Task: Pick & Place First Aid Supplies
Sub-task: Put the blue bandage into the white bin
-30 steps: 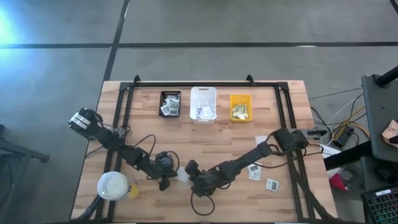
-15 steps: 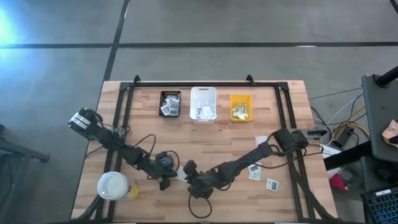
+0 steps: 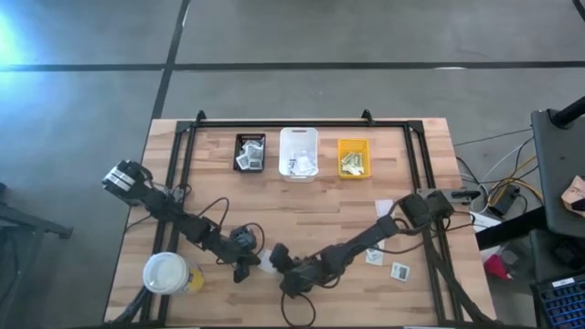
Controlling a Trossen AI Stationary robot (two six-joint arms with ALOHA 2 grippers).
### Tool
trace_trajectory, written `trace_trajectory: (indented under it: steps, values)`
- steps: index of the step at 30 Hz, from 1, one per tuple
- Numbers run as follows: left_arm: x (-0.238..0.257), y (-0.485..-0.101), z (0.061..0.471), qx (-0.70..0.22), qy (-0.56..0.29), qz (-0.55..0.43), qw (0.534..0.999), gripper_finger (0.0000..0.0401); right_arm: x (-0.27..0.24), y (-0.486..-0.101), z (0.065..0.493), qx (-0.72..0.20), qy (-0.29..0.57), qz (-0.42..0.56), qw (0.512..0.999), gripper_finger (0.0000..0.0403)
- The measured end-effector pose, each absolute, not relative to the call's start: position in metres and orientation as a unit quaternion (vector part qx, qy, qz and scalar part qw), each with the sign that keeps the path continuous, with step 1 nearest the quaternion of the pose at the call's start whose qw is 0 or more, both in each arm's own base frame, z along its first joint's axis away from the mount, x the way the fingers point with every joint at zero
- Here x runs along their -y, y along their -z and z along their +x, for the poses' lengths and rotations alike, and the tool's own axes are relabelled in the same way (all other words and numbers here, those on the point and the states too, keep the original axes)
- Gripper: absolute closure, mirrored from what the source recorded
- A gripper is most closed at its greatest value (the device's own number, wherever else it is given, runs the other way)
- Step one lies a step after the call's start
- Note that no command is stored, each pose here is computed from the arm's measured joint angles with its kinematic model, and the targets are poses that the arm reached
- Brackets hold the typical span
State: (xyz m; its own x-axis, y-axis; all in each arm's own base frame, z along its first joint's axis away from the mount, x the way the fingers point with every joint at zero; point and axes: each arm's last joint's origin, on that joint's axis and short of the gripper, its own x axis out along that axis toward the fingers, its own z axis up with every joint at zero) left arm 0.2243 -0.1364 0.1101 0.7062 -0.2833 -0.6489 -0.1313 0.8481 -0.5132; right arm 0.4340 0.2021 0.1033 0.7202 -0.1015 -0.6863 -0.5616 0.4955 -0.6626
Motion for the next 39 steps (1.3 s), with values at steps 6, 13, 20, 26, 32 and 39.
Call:
trace_trajectory:
  steps: [6,13,20,26,32,39]
  values:
    - [0.138,-0.103,0.228,-0.379,0.042,-0.279,0.882,0.0401,-0.201,-0.105,0.437,-0.341,-0.155,-0.483,0.792,0.0301]
    - [0.141,-0.098,0.231,-0.367,0.046,-0.290,0.882,0.0401,-0.200,-0.101,0.433,-0.359,-0.190,-0.483,0.775,0.0299]
    - [0.140,-0.098,0.231,-0.373,0.036,-0.301,0.877,0.0401,-0.209,-0.112,0.435,-0.355,-0.191,-0.475,0.782,0.0313]
    - [0.138,-0.096,0.229,-0.383,0.014,-0.318,0.867,0.0401,-0.211,-0.118,0.433,-0.377,-0.209,-0.475,0.767,0.0325]
    - [0.138,-0.096,0.229,-0.382,0.012,-0.319,0.867,0.0401,-0.212,-0.117,0.433,-0.381,-0.213,-0.448,0.780,0.0323]
    - [0.140,-0.099,0.233,-0.379,0.005,-0.337,0.862,0.0401,-0.211,-0.098,0.438,-0.388,-0.198,-0.462,0.773,0.0321]
